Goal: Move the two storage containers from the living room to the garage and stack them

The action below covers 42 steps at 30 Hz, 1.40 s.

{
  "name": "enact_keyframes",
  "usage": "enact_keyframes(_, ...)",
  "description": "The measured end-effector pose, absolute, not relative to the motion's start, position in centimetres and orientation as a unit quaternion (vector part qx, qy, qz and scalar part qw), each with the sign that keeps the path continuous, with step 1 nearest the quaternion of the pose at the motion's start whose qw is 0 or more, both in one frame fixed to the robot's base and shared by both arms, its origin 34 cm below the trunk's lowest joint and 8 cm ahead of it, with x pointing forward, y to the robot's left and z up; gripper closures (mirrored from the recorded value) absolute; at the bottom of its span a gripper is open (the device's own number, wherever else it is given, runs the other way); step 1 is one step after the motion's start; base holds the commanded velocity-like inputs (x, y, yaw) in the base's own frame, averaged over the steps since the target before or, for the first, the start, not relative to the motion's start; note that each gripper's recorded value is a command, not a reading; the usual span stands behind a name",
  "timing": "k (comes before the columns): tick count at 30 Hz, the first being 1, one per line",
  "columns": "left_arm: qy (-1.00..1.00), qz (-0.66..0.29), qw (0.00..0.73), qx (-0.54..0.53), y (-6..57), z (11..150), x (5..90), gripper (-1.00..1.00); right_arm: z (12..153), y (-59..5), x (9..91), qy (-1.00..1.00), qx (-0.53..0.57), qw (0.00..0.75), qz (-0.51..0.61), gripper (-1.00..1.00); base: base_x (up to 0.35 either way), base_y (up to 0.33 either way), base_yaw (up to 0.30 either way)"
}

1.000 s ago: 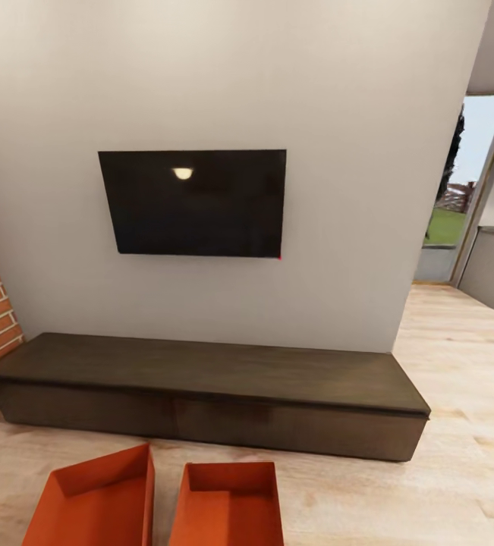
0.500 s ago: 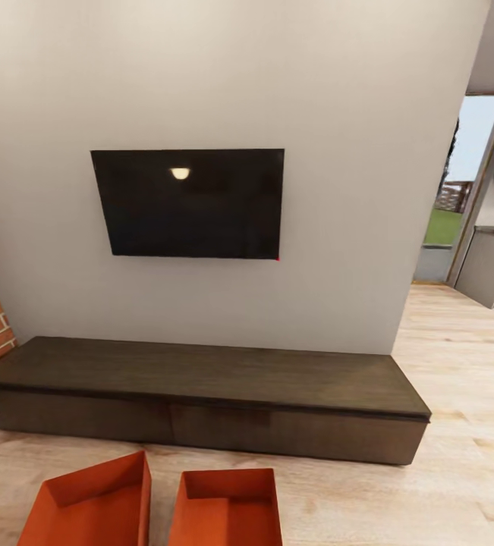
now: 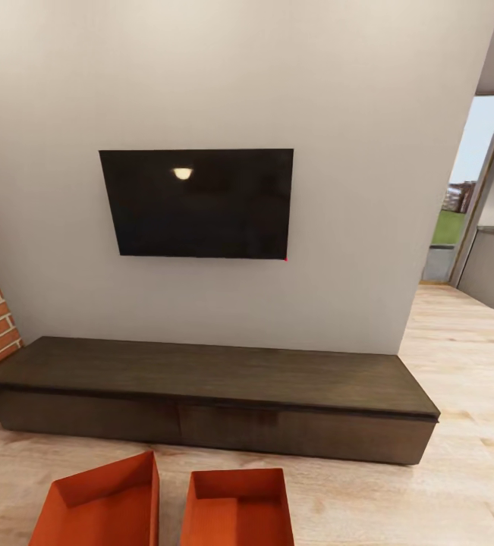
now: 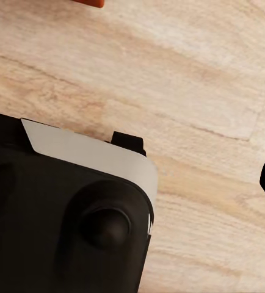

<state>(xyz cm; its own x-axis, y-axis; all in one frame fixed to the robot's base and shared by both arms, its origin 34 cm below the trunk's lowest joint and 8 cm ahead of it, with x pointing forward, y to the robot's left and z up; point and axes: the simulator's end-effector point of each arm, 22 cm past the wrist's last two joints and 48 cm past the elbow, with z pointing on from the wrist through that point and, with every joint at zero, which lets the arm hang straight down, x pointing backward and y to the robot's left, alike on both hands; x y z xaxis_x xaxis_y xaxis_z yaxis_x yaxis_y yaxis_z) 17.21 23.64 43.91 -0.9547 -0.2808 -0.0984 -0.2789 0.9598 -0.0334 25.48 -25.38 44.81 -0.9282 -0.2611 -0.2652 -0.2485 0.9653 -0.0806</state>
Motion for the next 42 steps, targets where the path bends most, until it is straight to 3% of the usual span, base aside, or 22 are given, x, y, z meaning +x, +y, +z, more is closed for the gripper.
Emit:
enact_keyframes(16,0.989,-0.01,0.051,-0.142,23.64,43.91,17.22,-1.0,44.81,-25.29,25.5,0.982,-0.129,0.138,-0.022,-1.0,0.0,0.001,0.147)
enact_keyframes(42,0.988,-0.01,0.051,-0.142,23.64,43.91,17.22,-1.0,44.78,-25.52,25.36,0.982,-0.13,0.136,-0.023,-1.0,0.0,0.0,0.005)
